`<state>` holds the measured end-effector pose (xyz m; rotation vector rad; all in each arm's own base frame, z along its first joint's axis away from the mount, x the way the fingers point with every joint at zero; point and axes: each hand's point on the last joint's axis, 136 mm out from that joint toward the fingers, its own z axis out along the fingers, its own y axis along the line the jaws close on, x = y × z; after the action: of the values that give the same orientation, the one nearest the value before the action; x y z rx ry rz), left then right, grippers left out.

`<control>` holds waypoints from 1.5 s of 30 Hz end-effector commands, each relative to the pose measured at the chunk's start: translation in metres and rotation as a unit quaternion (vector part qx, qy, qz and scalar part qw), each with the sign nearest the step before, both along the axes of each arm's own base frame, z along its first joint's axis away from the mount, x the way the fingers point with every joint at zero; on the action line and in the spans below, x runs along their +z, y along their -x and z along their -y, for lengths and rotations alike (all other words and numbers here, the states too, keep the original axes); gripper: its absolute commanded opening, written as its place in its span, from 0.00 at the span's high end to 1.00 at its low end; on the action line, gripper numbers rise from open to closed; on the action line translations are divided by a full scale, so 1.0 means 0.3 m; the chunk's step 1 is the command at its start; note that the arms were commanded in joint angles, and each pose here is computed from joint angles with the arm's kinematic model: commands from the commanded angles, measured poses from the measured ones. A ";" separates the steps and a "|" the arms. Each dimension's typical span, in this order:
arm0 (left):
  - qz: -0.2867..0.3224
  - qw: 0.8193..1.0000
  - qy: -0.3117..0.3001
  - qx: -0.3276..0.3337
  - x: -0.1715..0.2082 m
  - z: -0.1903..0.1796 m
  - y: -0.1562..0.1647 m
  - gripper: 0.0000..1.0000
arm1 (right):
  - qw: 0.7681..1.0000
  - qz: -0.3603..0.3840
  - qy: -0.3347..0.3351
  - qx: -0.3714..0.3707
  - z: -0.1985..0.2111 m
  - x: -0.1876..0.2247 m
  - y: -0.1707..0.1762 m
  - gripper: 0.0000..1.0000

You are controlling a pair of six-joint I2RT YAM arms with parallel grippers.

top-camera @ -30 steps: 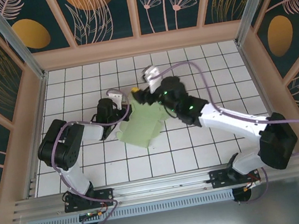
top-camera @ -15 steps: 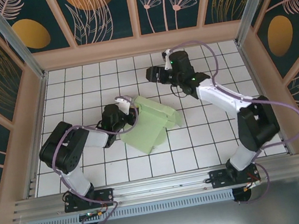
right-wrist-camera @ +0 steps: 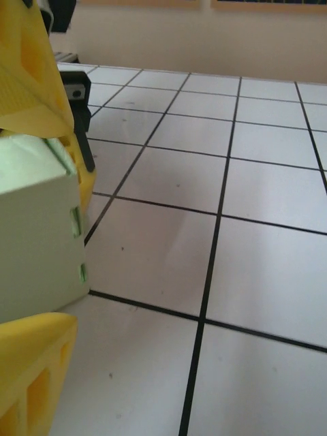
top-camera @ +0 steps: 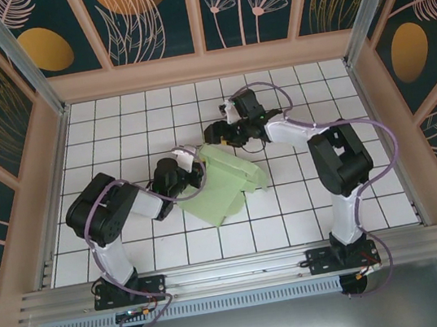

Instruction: Fold the paper box

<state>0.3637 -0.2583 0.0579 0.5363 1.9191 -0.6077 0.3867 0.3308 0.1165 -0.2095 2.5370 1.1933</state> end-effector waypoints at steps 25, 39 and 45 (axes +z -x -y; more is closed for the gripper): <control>-0.013 1.000 -0.014 0.018 -0.059 0.007 -0.037 0.80 | 0.996 -0.029 0.058 0.067 -0.039 -0.222 0.093 0.46; -0.024 0.999 -0.009 0.029 -0.058 0.013 -0.059 0.96 | 0.996 -0.032 0.033 0.079 -0.085 -0.171 0.131 0.48; -0.025 0.999 -0.009 0.028 -0.058 0.012 -0.057 1.00 | 0.999 0.000 0.000 0.047 -0.068 -0.054 0.091 0.44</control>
<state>0.3724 -0.2657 0.0433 0.5130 1.9653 -0.6048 0.3752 0.3589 0.0974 -0.3713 2.5047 1.2308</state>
